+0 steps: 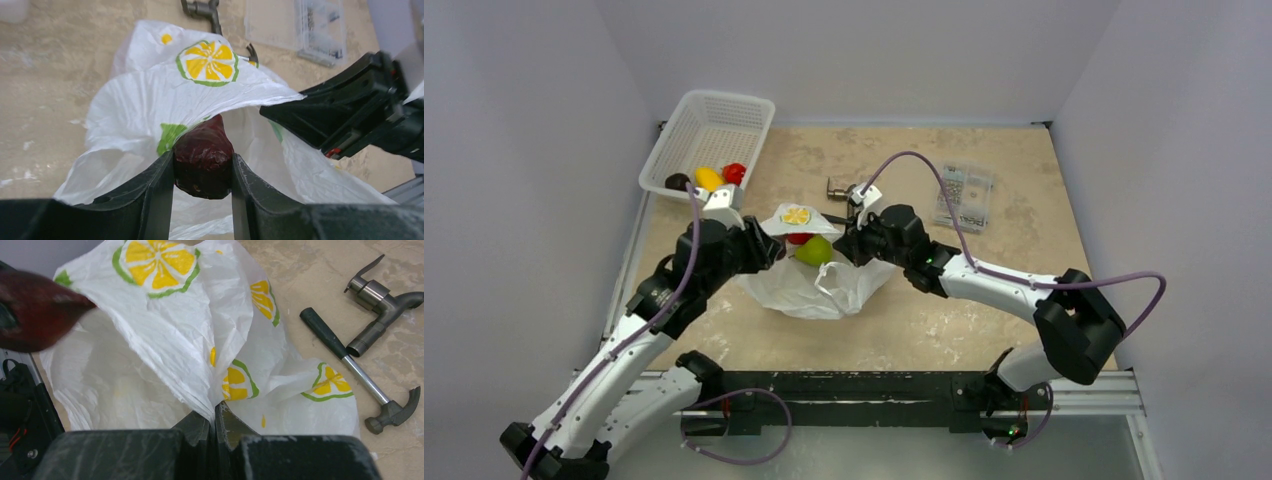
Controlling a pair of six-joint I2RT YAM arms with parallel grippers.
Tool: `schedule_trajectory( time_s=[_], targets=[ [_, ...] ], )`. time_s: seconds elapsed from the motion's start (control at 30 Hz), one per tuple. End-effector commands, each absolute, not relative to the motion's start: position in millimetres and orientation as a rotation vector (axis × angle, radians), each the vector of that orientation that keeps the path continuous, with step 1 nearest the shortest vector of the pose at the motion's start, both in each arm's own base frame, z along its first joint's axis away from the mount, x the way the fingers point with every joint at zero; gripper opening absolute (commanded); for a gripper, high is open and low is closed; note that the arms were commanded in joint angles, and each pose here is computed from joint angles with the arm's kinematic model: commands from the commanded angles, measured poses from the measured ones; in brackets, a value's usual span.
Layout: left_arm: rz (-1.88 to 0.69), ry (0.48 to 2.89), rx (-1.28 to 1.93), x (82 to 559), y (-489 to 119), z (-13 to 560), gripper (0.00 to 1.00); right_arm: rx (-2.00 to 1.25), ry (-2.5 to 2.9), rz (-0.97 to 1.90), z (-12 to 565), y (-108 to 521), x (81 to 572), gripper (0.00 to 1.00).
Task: Take the fake fruits out of the plastic bag
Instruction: Take out the fake fruit from the plastic bag, then place the fake fruit in the bin.
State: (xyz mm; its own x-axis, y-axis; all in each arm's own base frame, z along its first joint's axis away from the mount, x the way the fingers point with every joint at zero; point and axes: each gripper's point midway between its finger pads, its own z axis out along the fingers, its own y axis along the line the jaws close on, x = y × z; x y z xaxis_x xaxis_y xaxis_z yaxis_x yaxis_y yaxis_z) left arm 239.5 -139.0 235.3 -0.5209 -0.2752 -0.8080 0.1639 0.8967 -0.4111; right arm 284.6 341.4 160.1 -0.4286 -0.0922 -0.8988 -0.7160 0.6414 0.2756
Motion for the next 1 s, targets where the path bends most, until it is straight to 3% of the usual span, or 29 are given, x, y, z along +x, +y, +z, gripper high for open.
schedule_trajectory(
  time_s=[0.0, 0.27, 0.6, 0.7, 0.83, 0.9, 0.97],
  targets=[
    [-0.433, 1.936, -0.097, 265, -113, 285, 0.12, -0.567, 1.788, 0.848, 186, 345, 295, 0.0],
    [-0.361, 1.882, -0.369, 357, -72, 301, 0.12, -0.552, 1.762, 0.856, 180, 343, 294, 0.0],
    [-0.06, 2.032, -0.657, 459, 18, 213, 0.19, -0.546, 1.737, 0.839, 182, 340, 295, 0.0],
    [-0.041, 2.057, -0.652, 475, 30, 196, 0.42, -0.552, 1.734, 0.845, 182, 341, 295, 0.0],
    [0.005, 2.112, -0.645, 478, 35, 189, 0.9, -0.56, 1.731, 0.848, 182, 342, 294, 0.0],
    [0.014, 2.124, -0.648, 471, 36, 192, 1.0, -0.565, 1.731, 0.851, 181, 343, 294, 0.0],
    [0.003, 2.137, -0.646, 460, 34, 198, 1.0, -0.571, 1.734, 0.856, 180, 344, 294, 0.0]
  ],
)
